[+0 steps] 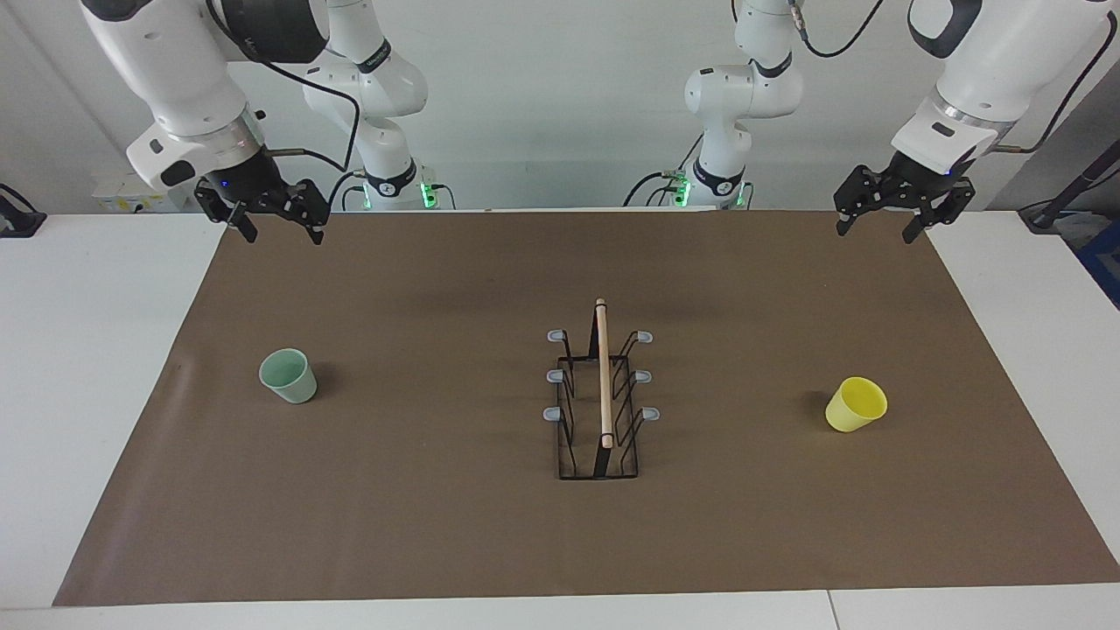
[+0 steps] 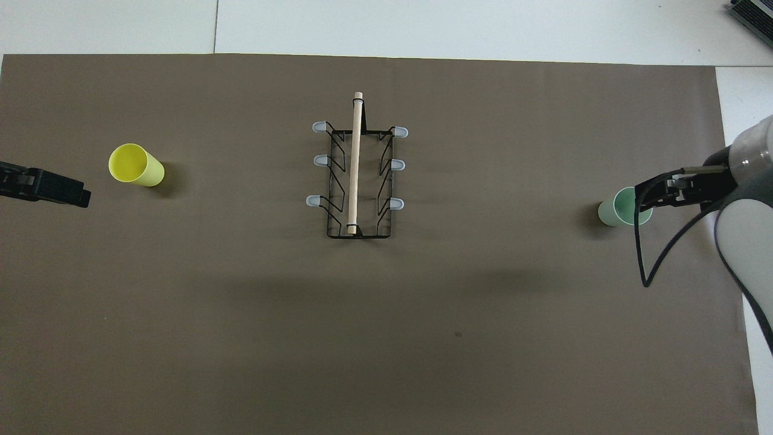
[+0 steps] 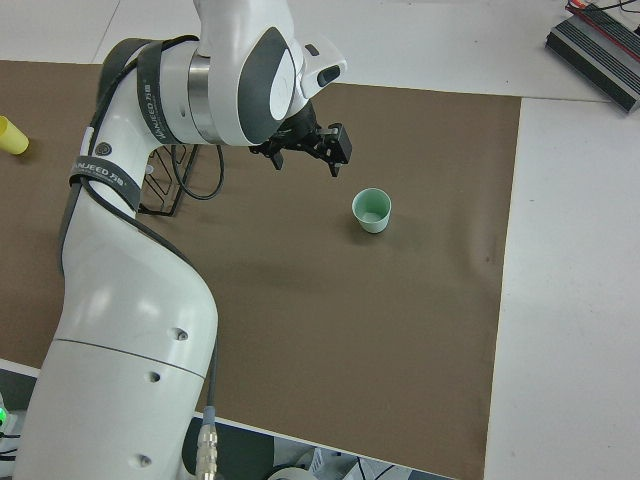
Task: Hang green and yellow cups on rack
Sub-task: 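Move the right gripper over the pale green cup, then close the right gripper on the green cup rim and lift it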
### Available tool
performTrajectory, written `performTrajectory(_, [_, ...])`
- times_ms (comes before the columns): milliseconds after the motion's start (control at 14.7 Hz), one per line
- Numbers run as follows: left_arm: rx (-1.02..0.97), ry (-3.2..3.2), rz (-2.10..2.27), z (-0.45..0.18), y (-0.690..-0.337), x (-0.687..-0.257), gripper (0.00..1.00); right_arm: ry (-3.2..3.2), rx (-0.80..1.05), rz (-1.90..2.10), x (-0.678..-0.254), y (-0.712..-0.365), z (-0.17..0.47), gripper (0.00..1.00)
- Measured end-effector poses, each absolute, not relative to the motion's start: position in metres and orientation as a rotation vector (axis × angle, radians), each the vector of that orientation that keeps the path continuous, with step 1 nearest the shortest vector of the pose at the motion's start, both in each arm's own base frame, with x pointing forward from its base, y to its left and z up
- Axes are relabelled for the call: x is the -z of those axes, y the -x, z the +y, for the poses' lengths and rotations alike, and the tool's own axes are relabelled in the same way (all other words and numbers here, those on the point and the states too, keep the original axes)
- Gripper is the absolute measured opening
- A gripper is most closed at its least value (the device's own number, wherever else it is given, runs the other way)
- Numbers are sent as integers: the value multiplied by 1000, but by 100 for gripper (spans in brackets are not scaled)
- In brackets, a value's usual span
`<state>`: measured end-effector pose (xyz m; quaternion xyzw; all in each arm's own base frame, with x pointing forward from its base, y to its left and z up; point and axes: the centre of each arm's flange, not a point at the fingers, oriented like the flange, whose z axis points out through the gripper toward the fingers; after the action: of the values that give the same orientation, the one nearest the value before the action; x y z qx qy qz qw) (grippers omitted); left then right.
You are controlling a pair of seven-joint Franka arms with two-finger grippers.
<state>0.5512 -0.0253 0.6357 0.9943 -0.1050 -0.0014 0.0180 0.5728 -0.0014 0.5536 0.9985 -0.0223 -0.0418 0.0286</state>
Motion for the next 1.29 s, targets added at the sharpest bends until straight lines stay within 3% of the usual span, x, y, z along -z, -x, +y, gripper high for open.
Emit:
performTrajectory(339, [7,-3078,-413,-54,-549,-636,100,-3036,122,78,-476,-646,6,100])
performTrajectory(611, [6,-3065,-497,-86,-545,-636,100,-2909,123,383,-432,-675,28,100])
performTrajectory(950, [-16,-3067,-489,-83,-547,-637,100,-2525,342,1023,-379,-658,83,100])
performTrajectory(1289, [-104,-3081,-407,-53,-557,-642,100,-1989,638,1553,-340,-634,87,100])
